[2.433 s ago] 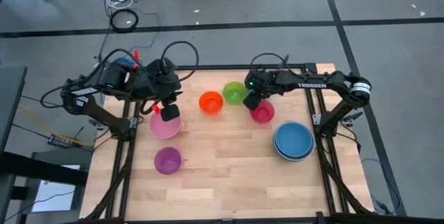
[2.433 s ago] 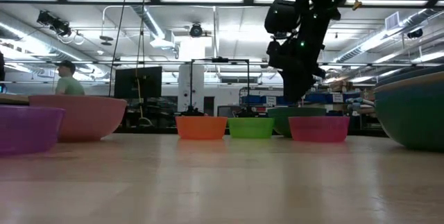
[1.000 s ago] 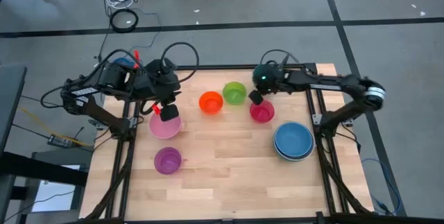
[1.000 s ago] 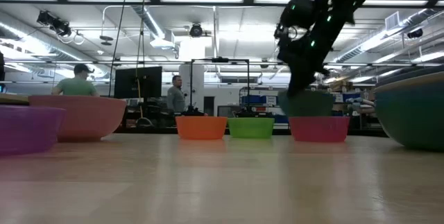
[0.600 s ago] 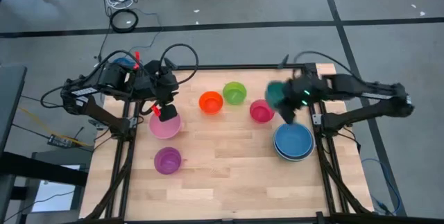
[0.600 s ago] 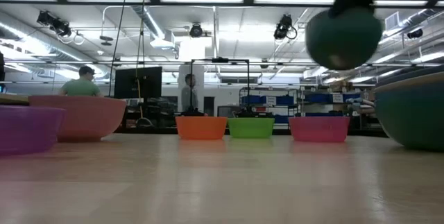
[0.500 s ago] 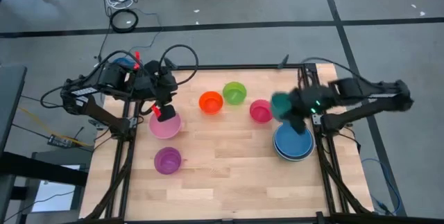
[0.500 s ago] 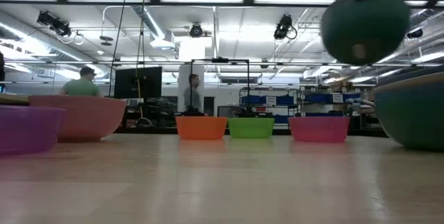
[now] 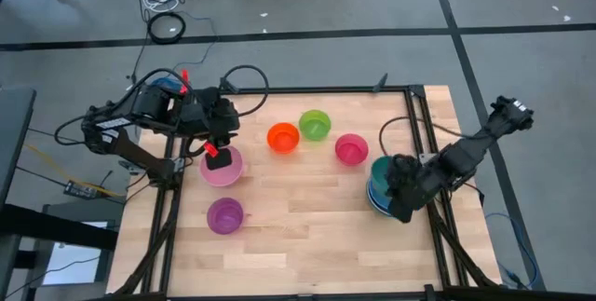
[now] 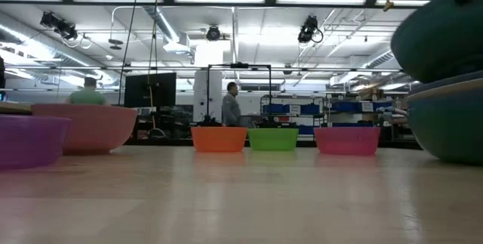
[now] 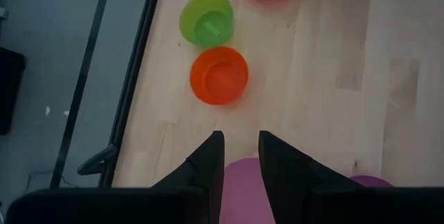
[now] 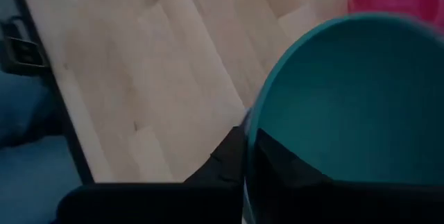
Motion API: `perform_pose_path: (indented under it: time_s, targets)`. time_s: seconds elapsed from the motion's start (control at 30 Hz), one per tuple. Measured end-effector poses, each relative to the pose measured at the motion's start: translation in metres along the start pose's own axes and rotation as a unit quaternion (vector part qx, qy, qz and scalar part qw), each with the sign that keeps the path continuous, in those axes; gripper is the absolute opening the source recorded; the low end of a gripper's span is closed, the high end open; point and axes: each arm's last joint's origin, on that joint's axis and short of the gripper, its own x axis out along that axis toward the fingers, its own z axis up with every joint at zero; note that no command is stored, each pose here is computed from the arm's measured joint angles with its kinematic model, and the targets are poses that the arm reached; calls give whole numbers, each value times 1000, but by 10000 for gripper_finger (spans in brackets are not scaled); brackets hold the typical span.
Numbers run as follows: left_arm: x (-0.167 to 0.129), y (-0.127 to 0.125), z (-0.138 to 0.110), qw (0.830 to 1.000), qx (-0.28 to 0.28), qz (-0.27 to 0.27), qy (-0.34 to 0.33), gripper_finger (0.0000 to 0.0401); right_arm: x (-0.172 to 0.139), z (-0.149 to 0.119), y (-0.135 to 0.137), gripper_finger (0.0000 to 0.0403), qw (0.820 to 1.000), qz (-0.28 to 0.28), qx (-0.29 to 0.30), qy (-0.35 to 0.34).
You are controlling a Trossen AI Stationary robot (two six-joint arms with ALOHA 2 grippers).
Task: Nest bowls inside each other
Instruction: Stack the dark green bowl on top of the blue bowl
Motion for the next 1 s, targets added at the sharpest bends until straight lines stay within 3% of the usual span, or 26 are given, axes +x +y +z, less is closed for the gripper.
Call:
perform_pose_path:
  time_s: [0.4,0.7,1.0]
  targets:
    - [0,0,0,1000,-14,0,0,99,-5,-6,1,146,997,21,66,26]
    - [0,0,0,1000,-16,0,0,99,-15,-8,-4,153,996,25,83,-29]
    - [0,0,0,1000,-26,0,0,99,20,-2,13,153,995,-69,48,-49]
